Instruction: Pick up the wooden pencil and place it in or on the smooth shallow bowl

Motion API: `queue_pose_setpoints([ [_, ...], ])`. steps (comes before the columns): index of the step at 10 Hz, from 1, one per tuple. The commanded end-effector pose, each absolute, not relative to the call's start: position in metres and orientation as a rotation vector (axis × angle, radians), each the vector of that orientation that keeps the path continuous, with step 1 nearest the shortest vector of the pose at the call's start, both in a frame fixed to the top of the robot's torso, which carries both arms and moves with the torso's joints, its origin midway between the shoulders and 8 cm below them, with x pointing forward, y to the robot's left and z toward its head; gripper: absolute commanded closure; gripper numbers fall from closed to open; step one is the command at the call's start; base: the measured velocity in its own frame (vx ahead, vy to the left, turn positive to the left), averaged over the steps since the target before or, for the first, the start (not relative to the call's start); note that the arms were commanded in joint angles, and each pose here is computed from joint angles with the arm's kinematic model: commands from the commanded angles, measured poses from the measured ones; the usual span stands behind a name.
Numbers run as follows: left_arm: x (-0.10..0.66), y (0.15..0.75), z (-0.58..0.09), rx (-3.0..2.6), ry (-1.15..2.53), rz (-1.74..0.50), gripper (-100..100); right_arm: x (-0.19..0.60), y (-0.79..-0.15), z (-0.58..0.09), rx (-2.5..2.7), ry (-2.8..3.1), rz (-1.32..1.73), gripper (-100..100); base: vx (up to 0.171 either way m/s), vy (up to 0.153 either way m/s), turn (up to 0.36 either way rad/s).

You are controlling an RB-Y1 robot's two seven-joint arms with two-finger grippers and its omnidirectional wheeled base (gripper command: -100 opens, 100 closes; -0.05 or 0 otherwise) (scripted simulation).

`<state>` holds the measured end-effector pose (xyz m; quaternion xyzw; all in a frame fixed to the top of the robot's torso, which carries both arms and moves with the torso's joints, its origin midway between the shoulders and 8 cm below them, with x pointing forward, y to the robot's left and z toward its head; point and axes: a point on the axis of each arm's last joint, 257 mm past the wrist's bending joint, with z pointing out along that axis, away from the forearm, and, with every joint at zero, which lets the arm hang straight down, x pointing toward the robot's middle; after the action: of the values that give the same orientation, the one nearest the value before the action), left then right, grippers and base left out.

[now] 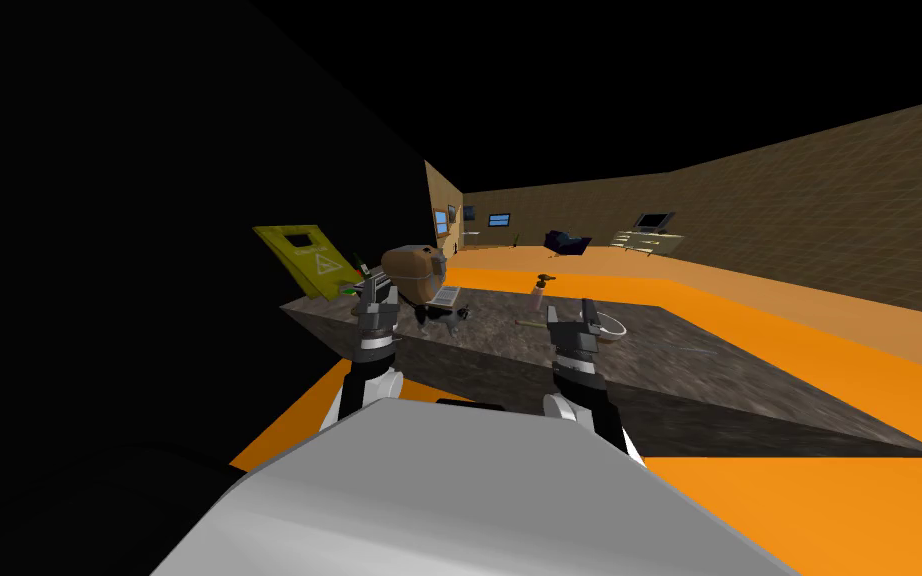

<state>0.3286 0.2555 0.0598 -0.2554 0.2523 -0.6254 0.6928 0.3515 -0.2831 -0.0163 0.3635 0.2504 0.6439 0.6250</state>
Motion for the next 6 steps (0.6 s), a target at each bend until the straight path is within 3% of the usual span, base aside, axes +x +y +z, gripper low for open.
queue_pose_setpoints([
  [1, 0.329, 0.255, 0.060, -0.571, 0.564, -1.397, 0, 0.354, -0.280, -0.019, 0.812, 0.615, 1.469, -100, -0.012, 0.006, -0.011],
  [6, 0.329, 0.255, 0.060, -0.571, 0.564, -1.397, 0, 0.369, -0.266, -0.037, 0.686, 0.824, 1.384, -100, -0.060, 0.025, -0.013],
])
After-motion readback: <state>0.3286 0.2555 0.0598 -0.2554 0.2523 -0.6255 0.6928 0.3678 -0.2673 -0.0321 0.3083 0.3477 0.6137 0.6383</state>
